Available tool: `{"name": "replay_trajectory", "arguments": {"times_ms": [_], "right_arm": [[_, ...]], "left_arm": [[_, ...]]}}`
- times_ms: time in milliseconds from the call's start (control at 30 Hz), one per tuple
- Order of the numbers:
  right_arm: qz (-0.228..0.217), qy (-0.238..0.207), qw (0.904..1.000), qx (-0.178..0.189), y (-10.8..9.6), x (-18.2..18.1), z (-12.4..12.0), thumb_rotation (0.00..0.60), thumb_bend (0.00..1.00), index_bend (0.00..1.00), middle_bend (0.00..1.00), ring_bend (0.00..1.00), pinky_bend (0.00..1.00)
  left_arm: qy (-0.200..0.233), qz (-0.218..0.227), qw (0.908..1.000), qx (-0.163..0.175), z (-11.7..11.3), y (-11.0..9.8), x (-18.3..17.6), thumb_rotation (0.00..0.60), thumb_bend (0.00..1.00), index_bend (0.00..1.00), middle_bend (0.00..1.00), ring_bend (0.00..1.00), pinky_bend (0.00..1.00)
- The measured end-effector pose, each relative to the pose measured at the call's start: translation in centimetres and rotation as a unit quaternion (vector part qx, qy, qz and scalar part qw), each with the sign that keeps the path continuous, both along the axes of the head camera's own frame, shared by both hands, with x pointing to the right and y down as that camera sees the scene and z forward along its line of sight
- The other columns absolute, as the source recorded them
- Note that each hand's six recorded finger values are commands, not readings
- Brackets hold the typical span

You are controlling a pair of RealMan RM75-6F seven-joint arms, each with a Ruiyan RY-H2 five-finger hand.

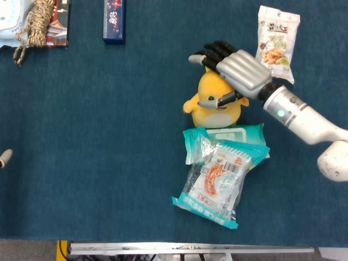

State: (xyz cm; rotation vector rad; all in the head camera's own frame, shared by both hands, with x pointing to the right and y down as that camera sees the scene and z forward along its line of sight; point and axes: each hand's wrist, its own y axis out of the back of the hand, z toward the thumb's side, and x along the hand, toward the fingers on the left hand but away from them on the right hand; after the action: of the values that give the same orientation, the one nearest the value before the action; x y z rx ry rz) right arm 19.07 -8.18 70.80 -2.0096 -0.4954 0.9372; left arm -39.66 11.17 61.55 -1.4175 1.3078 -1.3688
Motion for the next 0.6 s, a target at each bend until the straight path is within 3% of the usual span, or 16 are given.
{"name": "replay_trajectory", "arguments": {"times_ms": [367, 400, 500, 600], "right_arm": [[0.046, 0.003, 0.9985, 0.028, -1.5, 4.2, -1.9, 0.109, 0.00, 0.13, 0.15, 0.00, 0.00], [0.050, 0.004, 0.9982, 0.032, -1.5, 4.7, -2.3, 0.160, 0.00, 0.13, 0.15, 0.00, 0.00], [0.063, 0.016, 0.9968, 0.047, -1.3, 6.9, -3.3, 0.422, 0.00, 0.13, 0.15, 0.00, 0.00], [0.079, 0.038, 0.9935, 0.072, -0.8, 9.7, -4.4, 0.493, 0.00, 0.13, 0.15, 0.00, 0.00]], "left_arm": [[0.001, -0.002, 1.0000, 0.004, -0.3, 0.0, -0.1, 0.600, 0.00, 0.19, 0.12, 0.09, 0.00], [0.002, -0.002, 1.0000, 0.005, -0.3, 0.0, -0.1, 0.600, 0.00, 0.19, 0.12, 0.09, 0.00], [0.002, -0.003, 1.0000, 0.006, -0.3, 0.0, -0.2, 0.600, 0.00, 0.19, 0.12, 0.09, 0.00], [0.003, -0.001, 1.0000, 0.007, -0.3, -0.1, -0.1, 0.600, 0.00, 0.19, 0.12, 0.09, 0.00]]}}
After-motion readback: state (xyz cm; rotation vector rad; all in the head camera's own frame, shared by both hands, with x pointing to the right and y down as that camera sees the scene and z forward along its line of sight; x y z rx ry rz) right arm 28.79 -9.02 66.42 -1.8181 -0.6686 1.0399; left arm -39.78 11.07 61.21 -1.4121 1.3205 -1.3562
